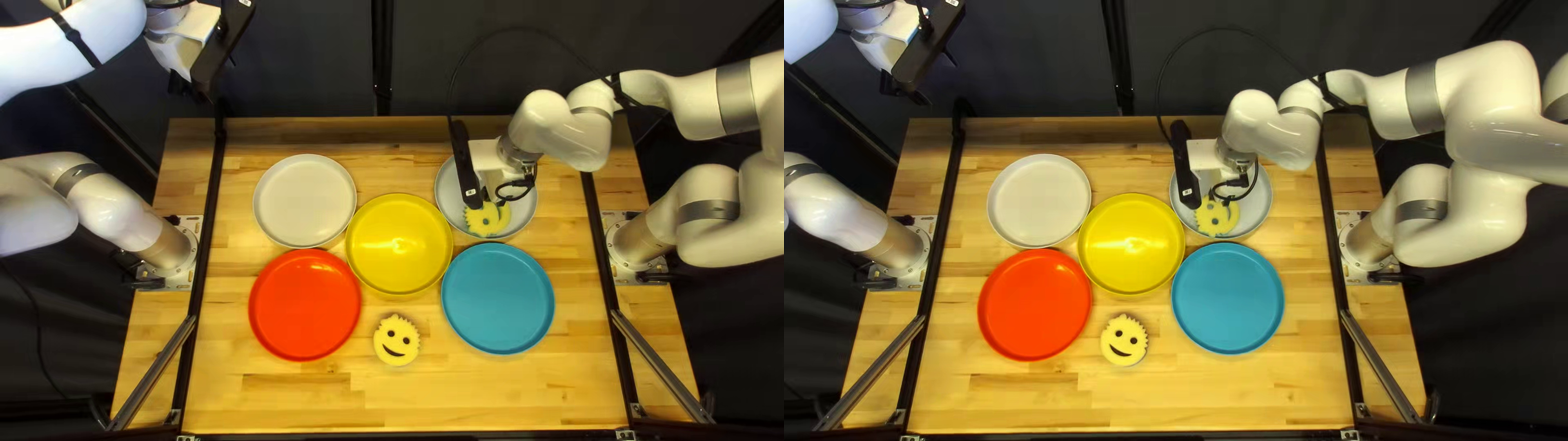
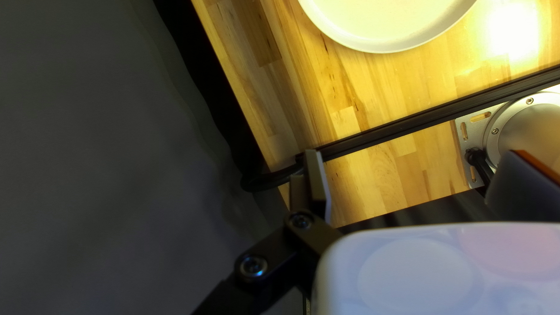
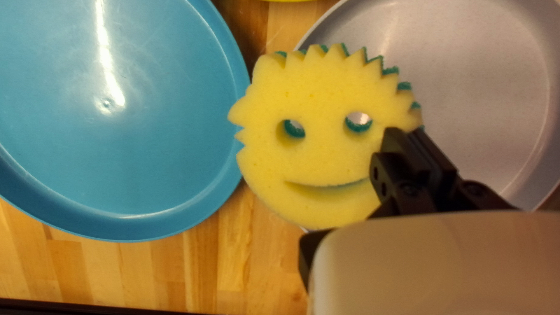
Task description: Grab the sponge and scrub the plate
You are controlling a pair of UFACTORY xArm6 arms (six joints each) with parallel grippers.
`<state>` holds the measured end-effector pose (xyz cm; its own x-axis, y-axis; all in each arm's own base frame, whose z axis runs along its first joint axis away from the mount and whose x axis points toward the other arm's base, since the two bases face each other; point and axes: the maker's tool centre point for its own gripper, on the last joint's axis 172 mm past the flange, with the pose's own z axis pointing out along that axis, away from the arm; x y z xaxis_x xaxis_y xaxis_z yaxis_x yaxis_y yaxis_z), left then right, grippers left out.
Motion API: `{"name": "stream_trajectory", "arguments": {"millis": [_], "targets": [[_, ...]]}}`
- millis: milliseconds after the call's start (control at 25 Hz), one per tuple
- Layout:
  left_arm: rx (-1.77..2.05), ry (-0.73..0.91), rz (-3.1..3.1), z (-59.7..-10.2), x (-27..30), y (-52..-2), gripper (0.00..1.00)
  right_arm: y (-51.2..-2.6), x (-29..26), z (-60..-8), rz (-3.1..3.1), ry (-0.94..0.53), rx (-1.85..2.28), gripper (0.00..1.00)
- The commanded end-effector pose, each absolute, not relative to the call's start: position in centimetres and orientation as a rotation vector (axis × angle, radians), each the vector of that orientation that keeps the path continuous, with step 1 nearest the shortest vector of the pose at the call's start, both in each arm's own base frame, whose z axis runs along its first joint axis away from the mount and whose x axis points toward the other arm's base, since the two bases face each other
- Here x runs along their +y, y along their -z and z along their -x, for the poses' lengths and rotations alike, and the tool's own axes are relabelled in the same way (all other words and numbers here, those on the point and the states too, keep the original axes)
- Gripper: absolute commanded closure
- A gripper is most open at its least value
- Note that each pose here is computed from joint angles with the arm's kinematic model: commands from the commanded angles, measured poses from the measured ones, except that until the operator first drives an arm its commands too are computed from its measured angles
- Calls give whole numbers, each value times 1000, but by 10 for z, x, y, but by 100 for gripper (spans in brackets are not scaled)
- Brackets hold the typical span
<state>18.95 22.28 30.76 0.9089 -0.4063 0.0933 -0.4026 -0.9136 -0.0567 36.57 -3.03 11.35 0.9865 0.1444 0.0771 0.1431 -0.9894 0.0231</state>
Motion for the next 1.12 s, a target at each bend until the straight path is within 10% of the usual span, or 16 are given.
{"name": "stream_trajectory", "arguments": {"millis": [40, 1120], "targets": [[643, 160, 3034, -189, 223, -308, 0, -110, 12, -375, -3074, -94, 308, 100], [643, 160, 3034, -189, 223, -308, 0, -78, 85, -374, -3022, -53, 419, 100]]}}
